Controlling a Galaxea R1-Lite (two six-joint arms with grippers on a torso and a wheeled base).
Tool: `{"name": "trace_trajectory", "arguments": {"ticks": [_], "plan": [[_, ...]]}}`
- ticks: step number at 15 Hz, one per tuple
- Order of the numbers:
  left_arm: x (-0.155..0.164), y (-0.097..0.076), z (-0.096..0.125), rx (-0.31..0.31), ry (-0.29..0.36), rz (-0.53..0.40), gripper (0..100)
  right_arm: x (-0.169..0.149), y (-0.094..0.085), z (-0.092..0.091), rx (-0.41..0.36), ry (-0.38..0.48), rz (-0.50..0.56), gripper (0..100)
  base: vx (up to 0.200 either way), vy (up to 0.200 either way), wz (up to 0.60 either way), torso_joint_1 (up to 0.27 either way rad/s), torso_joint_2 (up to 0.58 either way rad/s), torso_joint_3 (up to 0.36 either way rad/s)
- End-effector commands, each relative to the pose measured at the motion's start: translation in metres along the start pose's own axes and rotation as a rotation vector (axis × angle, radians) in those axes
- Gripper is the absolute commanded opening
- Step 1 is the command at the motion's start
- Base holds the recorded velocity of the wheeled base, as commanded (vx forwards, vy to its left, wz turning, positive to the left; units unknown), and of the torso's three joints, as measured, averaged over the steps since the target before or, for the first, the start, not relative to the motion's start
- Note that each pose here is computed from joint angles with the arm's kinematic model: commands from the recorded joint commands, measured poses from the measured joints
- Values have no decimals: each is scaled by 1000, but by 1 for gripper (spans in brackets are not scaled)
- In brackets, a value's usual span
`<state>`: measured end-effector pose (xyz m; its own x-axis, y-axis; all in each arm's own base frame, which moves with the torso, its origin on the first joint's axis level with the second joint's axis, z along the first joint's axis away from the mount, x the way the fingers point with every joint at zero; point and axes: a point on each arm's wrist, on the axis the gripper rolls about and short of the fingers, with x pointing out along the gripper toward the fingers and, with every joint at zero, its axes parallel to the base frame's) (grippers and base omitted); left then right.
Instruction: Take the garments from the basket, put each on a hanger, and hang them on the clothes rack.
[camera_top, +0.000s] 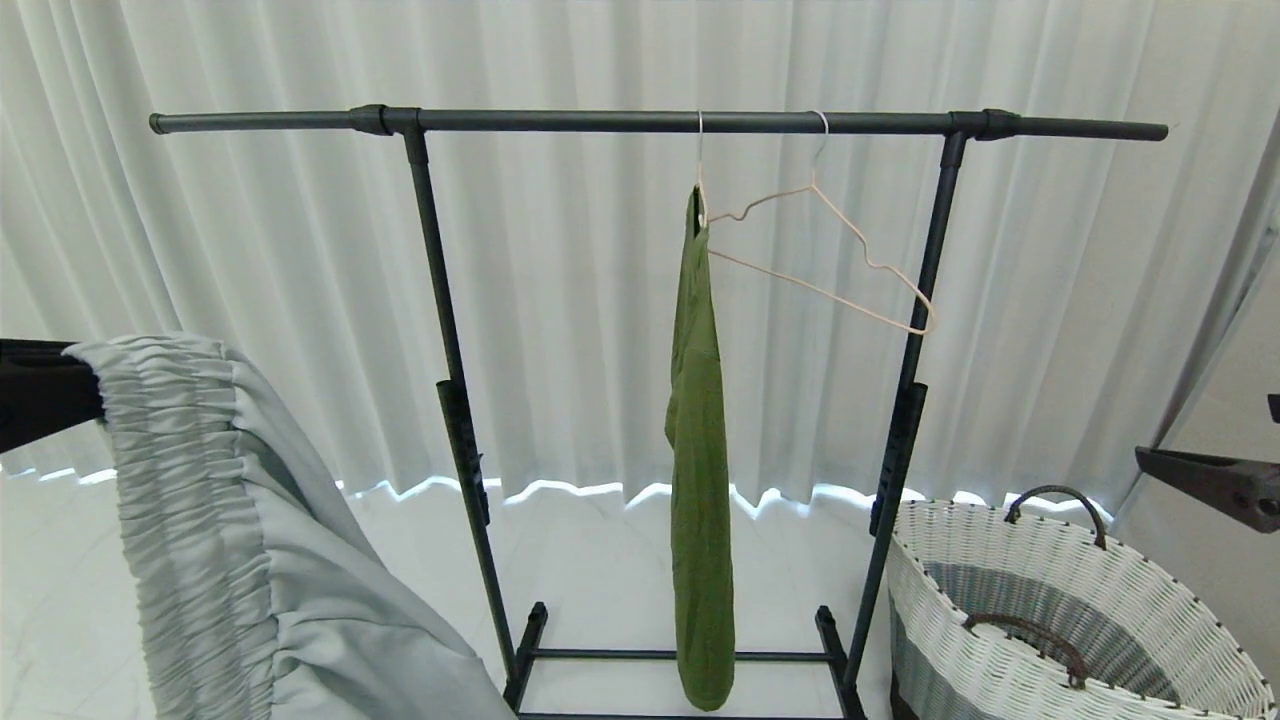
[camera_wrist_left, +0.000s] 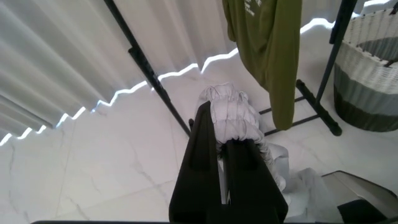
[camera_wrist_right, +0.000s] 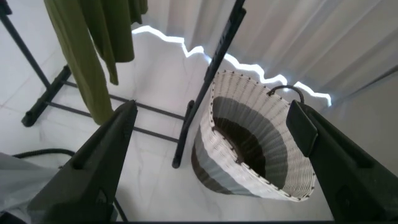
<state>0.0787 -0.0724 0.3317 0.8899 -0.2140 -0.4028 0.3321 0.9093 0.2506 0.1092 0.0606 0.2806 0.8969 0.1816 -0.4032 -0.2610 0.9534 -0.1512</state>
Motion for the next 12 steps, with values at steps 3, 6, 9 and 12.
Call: {"name": "trace_trajectory", "arguments": {"ticks": [3, 6, 9, 12], "plan": [[1, -1, -1, 4, 5, 1, 0, 1, 0, -2, -3, 7, 0, 100, 0, 0, 0, 180, -456, -284], [-2, 1, -1, 18, -4, 1, 0, 0, 0, -2, -2, 5, -2, 100, 0, 0, 0, 194, -473, -284], [-4, 3, -2, 18, -12, 1, 0, 0, 0, -2, -1, 5, -2, 100, 0, 0, 0, 206, -487, -279], [-3, 2, -2, 21, -8, 1, 0, 1, 0, -2, -3, 8, -3, 100, 0, 0, 0, 224, -497, -273]]}}
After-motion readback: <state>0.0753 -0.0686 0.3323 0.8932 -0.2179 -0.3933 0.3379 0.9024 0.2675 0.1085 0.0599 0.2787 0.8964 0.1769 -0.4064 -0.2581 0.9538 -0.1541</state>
